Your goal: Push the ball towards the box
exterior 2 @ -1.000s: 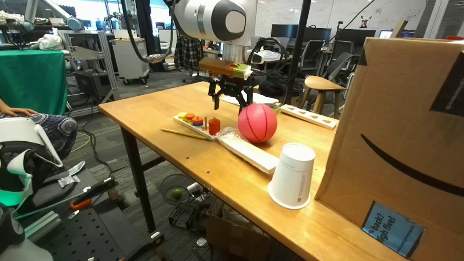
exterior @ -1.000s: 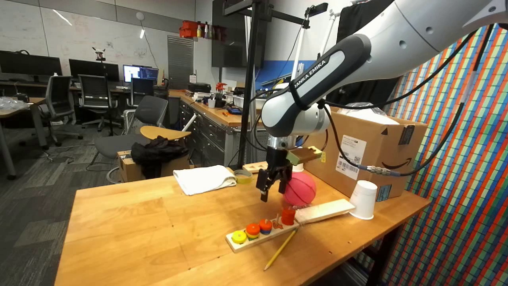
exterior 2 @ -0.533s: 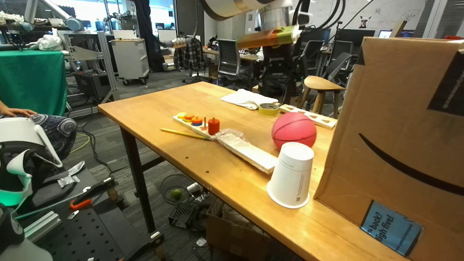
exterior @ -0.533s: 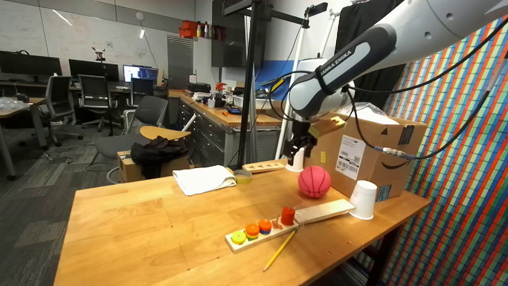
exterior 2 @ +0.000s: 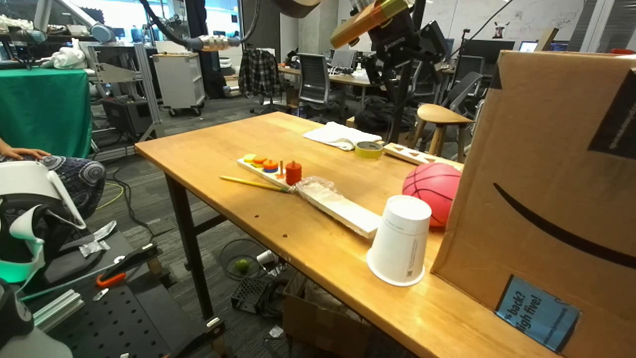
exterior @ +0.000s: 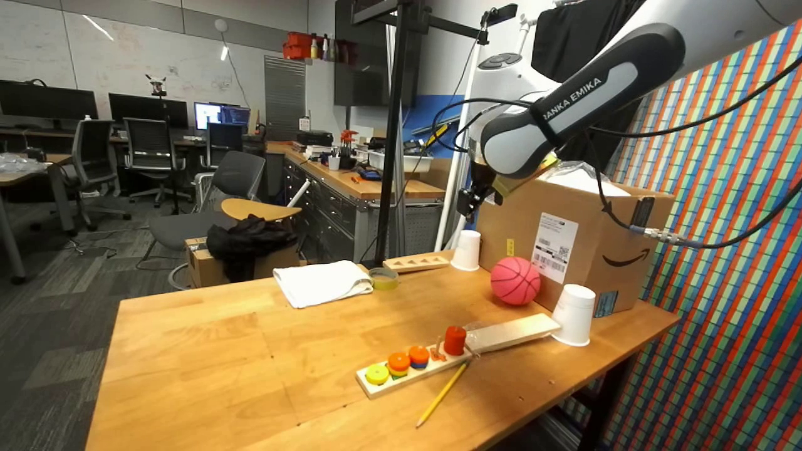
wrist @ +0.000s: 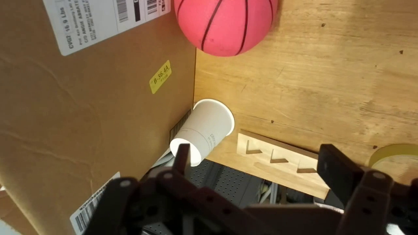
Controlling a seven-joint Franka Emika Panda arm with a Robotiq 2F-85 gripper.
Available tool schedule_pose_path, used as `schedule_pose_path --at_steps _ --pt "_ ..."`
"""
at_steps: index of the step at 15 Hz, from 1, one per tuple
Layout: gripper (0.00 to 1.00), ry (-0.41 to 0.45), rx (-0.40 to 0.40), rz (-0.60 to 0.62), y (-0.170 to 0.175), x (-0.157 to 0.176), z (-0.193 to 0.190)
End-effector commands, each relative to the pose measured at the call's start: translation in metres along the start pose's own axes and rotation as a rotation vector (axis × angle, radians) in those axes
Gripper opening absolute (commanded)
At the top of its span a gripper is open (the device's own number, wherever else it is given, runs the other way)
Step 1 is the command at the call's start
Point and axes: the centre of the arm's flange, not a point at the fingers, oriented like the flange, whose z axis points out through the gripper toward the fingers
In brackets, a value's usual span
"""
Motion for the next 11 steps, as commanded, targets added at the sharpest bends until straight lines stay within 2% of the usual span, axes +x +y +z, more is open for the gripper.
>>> schedule_pose_path --at_steps 1,4,7,8,11 --pt "1.00 0.041 -0.026 -0.015 -0.032 -0.007 -0.013" --pt "1.00 0.033 -0.014 -0.042 -0.052 -0.009 -0.015" --pt "1.00 -0.018 0.069 -0.079 -0.074 -0.015 -0.013" --pt "1.00 -0.007 0.029 -0.062 -0.068 -0.009 -0.003" --pt "1.00 -0.018 0.037 -0.068 -0.074 -0.012 0.001"
